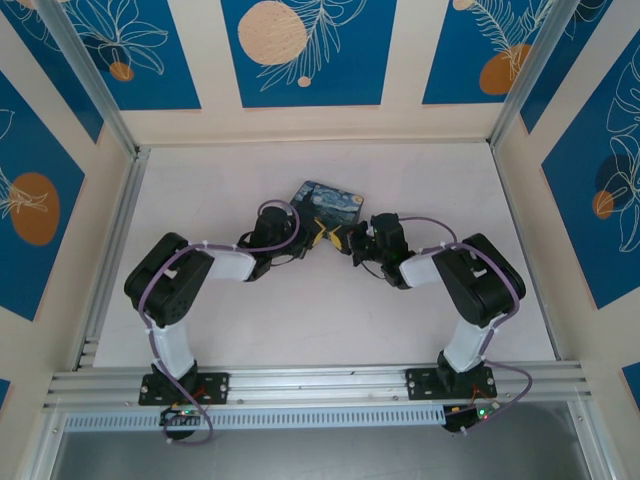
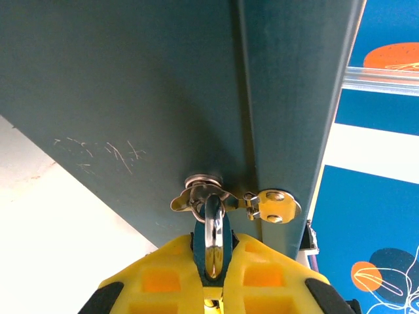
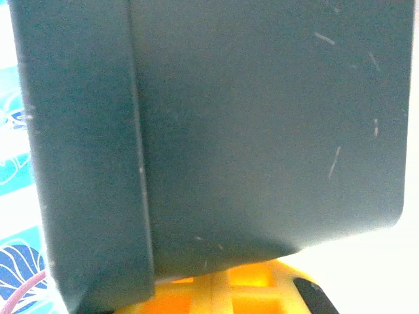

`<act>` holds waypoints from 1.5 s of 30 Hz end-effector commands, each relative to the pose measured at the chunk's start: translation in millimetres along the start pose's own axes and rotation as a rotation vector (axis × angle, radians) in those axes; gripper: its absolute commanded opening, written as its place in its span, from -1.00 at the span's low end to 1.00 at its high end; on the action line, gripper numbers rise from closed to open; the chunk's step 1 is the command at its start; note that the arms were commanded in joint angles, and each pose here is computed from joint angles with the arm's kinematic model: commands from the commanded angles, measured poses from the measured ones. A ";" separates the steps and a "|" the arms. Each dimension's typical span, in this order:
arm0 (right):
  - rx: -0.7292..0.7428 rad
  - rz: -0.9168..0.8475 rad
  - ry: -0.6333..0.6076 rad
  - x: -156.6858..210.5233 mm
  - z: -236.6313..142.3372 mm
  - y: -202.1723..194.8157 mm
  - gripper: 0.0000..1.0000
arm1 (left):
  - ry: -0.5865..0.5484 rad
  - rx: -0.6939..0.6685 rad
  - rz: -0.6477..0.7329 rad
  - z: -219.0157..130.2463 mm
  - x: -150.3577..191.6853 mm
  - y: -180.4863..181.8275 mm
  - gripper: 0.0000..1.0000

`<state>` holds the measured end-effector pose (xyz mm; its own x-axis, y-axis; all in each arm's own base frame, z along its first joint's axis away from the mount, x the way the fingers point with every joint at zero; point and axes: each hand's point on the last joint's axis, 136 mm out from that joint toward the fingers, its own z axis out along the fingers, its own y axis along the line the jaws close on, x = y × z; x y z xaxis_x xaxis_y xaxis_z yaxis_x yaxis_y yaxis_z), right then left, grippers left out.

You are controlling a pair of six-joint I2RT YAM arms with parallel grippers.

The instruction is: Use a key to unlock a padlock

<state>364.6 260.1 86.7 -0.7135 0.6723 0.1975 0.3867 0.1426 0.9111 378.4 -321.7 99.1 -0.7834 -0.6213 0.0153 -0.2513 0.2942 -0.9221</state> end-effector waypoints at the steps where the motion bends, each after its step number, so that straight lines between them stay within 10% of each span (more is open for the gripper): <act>1: -0.084 -0.043 -0.020 -0.4 0.6 25.3 -1.00 | 0.120 0.072 0.044 1.9 29.8 -25.8 -1.00; 45: 0.076 -0.229 -0.082 -8.0 -28.1 1.9 -1.00 | 0.118 0.066 0.059 -2.1 30.7 -27.3 -1.00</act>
<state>345.9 238.4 88.7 -0.7428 0.6688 0.0314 0.3127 0.3051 0.8995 361.0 -337.0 100.0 -0.8349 -0.5489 0.0407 -0.2417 0.2992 -0.9231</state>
